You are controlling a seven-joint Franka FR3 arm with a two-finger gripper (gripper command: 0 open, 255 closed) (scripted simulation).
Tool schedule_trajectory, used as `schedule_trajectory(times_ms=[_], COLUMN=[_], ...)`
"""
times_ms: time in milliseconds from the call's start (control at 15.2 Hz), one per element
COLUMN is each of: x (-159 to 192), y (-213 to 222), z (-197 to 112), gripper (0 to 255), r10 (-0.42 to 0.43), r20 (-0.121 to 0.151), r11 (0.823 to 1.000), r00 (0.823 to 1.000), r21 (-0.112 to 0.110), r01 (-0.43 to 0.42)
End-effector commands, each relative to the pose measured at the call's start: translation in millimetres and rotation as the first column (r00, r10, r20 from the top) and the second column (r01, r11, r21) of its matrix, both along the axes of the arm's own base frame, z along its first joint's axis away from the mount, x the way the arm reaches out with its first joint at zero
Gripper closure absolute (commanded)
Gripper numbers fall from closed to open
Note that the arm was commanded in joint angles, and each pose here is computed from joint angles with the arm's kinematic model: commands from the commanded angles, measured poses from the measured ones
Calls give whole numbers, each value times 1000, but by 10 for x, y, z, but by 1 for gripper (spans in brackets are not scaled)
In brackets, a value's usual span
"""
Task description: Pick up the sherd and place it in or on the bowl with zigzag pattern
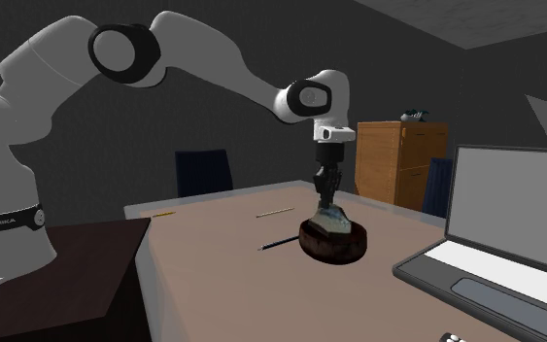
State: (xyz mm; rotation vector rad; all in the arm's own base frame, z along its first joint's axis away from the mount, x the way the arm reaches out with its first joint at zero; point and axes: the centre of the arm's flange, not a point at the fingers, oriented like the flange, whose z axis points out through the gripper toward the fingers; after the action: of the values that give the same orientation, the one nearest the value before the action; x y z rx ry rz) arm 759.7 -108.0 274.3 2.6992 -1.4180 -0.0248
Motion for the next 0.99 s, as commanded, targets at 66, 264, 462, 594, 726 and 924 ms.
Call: schedule_trajectory(times_ms=[66,264,462,594,726,924], x=[0,0,8,23,29,29], y=[0,0,10,29,37,37], z=[1,1,132,395,499,499], gripper=[0,0,0,0,0,0], r10=[0,0,0,0,0,0], r20=[0,0,0,0,0,0], r11=[1000,1000,1000,1000,1000,1000], r00=[1000,1000,1000,1000,1000,1000], r21=[0,0,0,0,0,0], r01=[0,0,0,0,0,0])
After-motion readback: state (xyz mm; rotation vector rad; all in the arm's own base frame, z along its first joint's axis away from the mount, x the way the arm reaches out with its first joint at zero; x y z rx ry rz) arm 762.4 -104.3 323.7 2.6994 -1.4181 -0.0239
